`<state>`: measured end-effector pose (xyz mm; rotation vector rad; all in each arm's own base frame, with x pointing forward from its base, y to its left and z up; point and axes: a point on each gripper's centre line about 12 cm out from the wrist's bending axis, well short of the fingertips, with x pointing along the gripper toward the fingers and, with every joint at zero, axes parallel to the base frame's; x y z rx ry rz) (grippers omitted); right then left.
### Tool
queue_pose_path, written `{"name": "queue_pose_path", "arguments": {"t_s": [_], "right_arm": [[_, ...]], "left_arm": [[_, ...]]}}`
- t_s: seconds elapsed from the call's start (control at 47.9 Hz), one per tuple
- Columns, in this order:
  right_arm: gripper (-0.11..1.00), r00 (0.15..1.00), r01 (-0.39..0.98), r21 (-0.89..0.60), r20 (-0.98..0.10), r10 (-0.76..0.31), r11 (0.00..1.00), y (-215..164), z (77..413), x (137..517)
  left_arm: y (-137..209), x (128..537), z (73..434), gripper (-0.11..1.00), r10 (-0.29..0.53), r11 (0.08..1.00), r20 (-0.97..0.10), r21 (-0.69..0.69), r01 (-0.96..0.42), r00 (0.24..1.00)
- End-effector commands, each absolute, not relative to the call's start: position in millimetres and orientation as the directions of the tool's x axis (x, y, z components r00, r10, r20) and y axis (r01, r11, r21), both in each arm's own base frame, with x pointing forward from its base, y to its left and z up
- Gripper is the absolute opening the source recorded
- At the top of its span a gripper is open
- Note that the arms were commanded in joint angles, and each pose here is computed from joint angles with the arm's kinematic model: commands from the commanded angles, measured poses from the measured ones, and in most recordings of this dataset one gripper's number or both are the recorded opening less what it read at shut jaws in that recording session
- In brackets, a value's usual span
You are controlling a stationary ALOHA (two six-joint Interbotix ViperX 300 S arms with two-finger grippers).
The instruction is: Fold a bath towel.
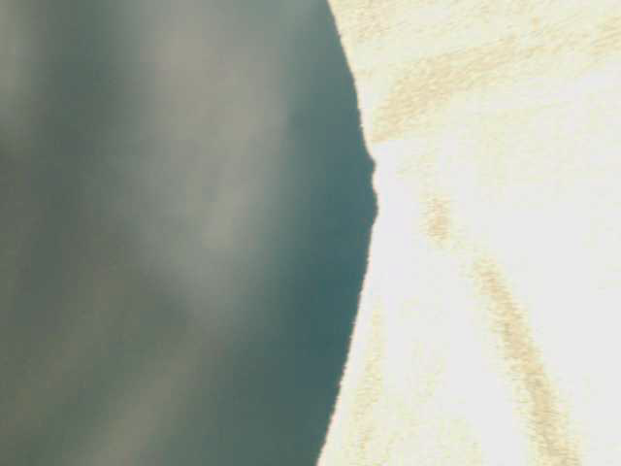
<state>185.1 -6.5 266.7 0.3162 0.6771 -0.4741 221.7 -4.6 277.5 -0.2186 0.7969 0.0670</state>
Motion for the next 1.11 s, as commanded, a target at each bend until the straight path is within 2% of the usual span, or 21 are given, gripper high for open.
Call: {"name": "queue_pose_path", "arguments": {"t_s": [0.0,0.146,0.376,0.564,0.752,0.94,1.087], "right_arm": [[0.07,0.643,0.584,0.064,-0.645,-0.413,0.809,-21.4,276.5,189.1],[0.07,0.527,0.718,-0.058,-0.606,-0.596,0.693,-58.2,286.1,191.9],[0.07,0.412,0.811,-0.161,-0.525,-0.745,0.562,-114.3,305.5,198.7],[0.07,0.426,0.802,-0.183,-0.492,-0.759,0.568,-151.5,307.4,211.7],[0.07,0.434,0.788,-0.199,-0.493,-0.754,0.583,-164.2,303.6,221.9],[0.07,0.446,0.79,-0.183,-0.482,-0.754,0.585,-155.3,308.8,209.7],[0.07,0.555,0.763,-0.082,-0.425,-0.715,0.641,-117.4,333.0,183.3]], "left_arm": [[-9.8,225.8,286.0,0.09,-0.039,0.973,-0.685,-0.193,-0.129,0.728],[-35.7,236.8,295.7,0.09,-0.125,0.961,-0.604,-0.272,-0.056,0.787],[-78.2,261.8,309.7,0.09,-0.251,0.942,-0.513,-0.326,0.084,0.821],[-97.1,291.7,316.4,0.09,-0.272,0.943,-0.528,-0.312,0.114,0.804],[-104.8,306.7,317.3,0.09,-0.274,0.944,-0.549,-0.311,0.111,0.789],[-112.5,320.3,325.9,0.09,-0.287,0.939,-0.519,-0.32,0.128,0.805],[-137.2,342.8,340.5,0.09,-0.327,0.93,-0.492,-0.32,0.182,0.807]]}}
